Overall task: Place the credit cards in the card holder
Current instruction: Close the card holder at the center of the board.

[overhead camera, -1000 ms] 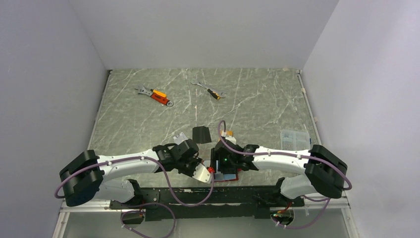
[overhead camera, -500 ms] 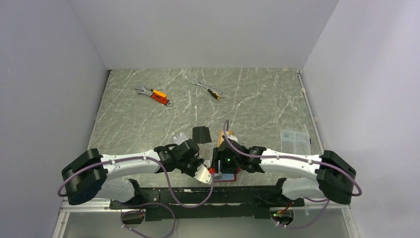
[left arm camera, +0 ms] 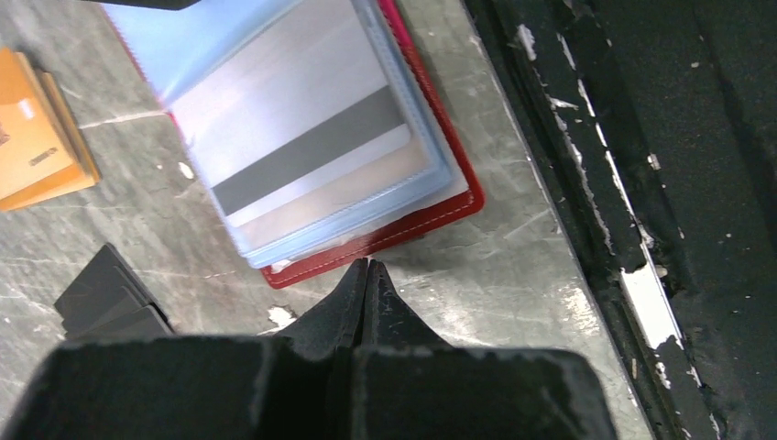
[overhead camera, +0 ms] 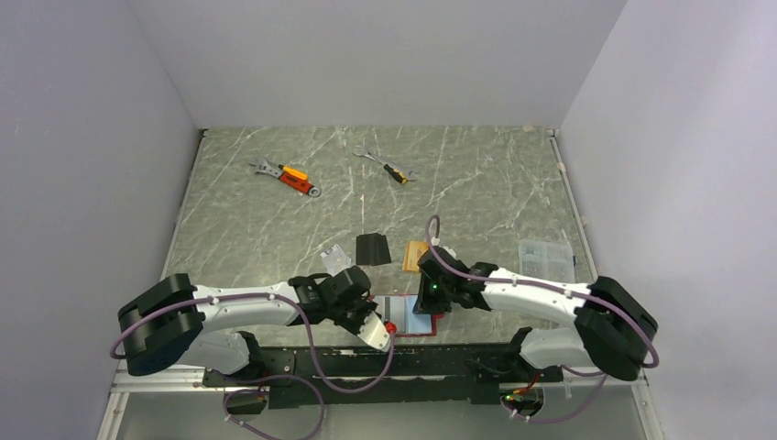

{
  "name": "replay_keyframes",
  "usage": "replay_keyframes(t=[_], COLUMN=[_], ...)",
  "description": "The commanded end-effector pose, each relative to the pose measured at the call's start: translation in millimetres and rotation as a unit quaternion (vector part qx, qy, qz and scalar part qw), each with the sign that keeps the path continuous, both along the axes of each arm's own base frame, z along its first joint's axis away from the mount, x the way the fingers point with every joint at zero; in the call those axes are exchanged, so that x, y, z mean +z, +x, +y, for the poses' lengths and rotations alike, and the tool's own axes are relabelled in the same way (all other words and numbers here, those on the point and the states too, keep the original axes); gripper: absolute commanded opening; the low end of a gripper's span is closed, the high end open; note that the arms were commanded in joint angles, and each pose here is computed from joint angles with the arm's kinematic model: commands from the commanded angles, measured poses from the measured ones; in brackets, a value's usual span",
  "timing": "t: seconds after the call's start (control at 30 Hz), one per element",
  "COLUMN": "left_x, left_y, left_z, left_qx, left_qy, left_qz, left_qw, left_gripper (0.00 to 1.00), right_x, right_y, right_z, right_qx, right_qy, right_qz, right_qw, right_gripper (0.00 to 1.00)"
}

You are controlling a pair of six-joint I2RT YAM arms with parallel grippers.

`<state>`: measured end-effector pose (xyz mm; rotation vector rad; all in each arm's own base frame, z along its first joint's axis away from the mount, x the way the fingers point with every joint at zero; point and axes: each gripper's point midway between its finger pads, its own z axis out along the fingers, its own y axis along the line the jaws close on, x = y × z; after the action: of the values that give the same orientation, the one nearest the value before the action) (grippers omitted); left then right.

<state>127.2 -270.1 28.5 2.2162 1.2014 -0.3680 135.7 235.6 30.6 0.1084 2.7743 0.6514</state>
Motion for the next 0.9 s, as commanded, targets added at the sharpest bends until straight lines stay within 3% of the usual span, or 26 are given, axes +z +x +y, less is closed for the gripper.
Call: replay_keyframes(t=[0.0, 0.47, 0.87], left_x=[-5.6, -18.3, -11.4], left_y=[2.9, 3.9, 0.5], left_z=[-1.3, -4.1, -0.9], left_qx=[-0.008, -0.012, -0.016], left_qy=[0.008, 0.034, 0.029], left_qz=[-0.023, -0.044, -0.048], left_qw=[1.0, 0.998, 0.998], left_gripper=[0.0, 0.0, 0.0], right_x=[-1.5, -0.8, 2.8], right_y=[5.8, 3.3, -6.1], right_z=[9.7, 40.5, 51.5], right_qx=[0.004, 0.022, 0.045], right_qy=[-0.014, 0.012, -0.021], right_qz=[-0.001, -0.005, 0.007], right_qw=[1.0, 1.0, 0.999], right_gripper=[0.01, 0.0, 0.0])
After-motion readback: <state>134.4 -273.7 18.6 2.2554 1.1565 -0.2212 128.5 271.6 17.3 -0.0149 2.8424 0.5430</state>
